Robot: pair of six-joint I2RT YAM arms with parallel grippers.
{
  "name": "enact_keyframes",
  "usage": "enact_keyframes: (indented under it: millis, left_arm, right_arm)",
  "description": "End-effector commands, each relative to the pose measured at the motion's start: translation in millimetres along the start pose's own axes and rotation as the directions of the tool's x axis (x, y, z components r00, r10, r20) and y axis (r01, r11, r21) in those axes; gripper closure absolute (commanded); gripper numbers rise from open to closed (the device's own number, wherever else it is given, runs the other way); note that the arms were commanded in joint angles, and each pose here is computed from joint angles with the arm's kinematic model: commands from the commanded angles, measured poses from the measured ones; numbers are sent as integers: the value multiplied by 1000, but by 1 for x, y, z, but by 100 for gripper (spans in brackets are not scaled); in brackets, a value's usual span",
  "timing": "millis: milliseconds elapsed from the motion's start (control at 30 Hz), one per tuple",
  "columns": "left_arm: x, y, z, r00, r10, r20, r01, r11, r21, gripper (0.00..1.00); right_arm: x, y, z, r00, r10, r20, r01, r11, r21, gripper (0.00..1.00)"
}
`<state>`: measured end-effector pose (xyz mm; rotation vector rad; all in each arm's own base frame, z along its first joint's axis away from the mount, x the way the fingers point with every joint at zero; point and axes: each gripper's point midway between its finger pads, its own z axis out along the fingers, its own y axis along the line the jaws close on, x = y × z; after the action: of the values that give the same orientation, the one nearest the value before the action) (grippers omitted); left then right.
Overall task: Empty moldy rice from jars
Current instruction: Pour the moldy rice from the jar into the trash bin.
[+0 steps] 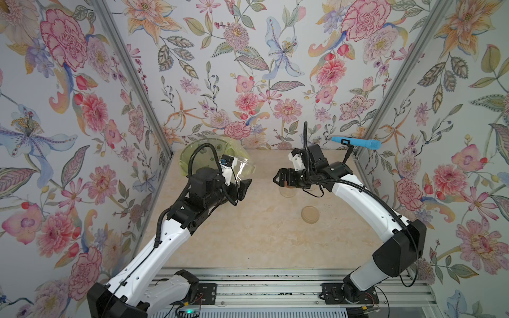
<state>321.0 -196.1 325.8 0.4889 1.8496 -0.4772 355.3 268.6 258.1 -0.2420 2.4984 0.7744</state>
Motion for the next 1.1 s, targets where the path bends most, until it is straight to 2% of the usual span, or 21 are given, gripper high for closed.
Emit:
enact_keyframes:
  millis: [0,267,400,567,767,1067]
  left_arm:
    - [-41,6,-16,991,14,131,-9,999,-37,100]
    - [-62,12,-13,987,-46,153,56,997,-59,100]
    - [-69,14,-4,993,-7,120,15,998,-65,100]
    - [-77,19,-2,993,58,105,-51,996,-72,100]
    - [-77,28,-5,994,62,90,-55,996,-69,100]
    - [-60,38,-13,997,55,59,-53,998,-31,100]
  right_arm:
    - [-8,26,-2,999,11,-36,-15,993,-114,0]
    - [-29,73,-4,999,42,-2,-41,961,-274,0]
    - [-42,98,-14,999,17,36,-2,919,-394,0]
    - [-55,112,-19,999,-15,42,33,880,-473,0]
    - [-67,121,-21,998,-38,57,62,853,-519,0]
    - [-68,150,-22,995,1,100,60,791,-609,0]
